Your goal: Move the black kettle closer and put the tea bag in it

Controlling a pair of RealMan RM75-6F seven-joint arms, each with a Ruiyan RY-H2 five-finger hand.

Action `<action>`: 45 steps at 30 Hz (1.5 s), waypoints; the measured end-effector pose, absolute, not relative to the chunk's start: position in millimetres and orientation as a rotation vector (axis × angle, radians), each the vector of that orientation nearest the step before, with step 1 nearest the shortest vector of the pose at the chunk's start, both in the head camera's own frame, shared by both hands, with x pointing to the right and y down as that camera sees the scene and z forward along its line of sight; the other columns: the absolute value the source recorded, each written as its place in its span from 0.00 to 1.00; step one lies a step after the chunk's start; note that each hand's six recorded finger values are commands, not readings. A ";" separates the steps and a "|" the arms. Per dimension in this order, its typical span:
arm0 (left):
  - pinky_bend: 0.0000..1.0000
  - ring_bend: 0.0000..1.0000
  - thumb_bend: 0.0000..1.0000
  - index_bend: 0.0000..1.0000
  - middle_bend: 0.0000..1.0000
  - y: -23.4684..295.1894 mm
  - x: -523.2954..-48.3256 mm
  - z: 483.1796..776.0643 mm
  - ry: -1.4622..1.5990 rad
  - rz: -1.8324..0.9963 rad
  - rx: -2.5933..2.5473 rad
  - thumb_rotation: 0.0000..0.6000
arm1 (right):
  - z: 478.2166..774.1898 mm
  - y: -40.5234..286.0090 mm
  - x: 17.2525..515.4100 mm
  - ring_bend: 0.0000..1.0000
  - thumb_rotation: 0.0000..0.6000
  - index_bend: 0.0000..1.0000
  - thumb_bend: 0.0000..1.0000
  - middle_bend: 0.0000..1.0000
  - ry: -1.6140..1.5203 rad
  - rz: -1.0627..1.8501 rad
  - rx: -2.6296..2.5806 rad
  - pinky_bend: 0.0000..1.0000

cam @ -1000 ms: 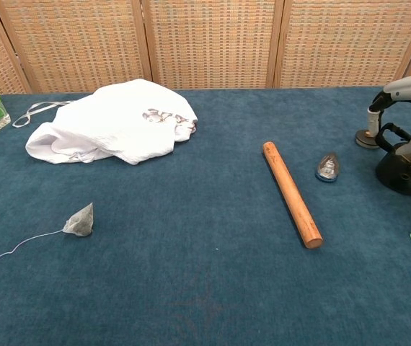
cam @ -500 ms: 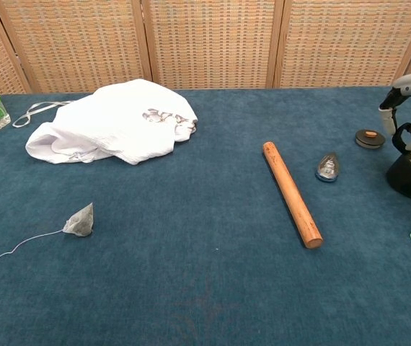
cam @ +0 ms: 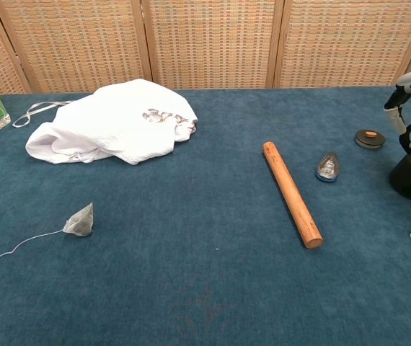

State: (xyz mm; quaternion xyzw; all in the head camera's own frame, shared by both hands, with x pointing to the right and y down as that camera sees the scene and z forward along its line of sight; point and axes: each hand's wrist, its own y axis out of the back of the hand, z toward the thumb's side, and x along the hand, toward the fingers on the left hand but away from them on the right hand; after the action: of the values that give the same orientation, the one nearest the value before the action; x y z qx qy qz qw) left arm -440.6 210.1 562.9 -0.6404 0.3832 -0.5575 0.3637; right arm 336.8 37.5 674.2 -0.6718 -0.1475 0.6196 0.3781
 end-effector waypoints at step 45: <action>0.00 0.02 0.47 0.18 0.03 197.4 -438.0 550.9 1.000 -1.398 -1.607 1.00 | 657.4 75.0 373.3 0.23 1.00 0.59 0.42 0.53 -0.363 1.639 -1.710 0.14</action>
State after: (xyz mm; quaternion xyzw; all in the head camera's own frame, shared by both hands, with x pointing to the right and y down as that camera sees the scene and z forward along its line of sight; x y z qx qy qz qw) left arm -438.0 197.4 550.9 -0.6304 0.3923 -0.5486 0.3843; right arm 373.3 75.0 657.4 -0.6645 -0.1411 0.6370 0.3643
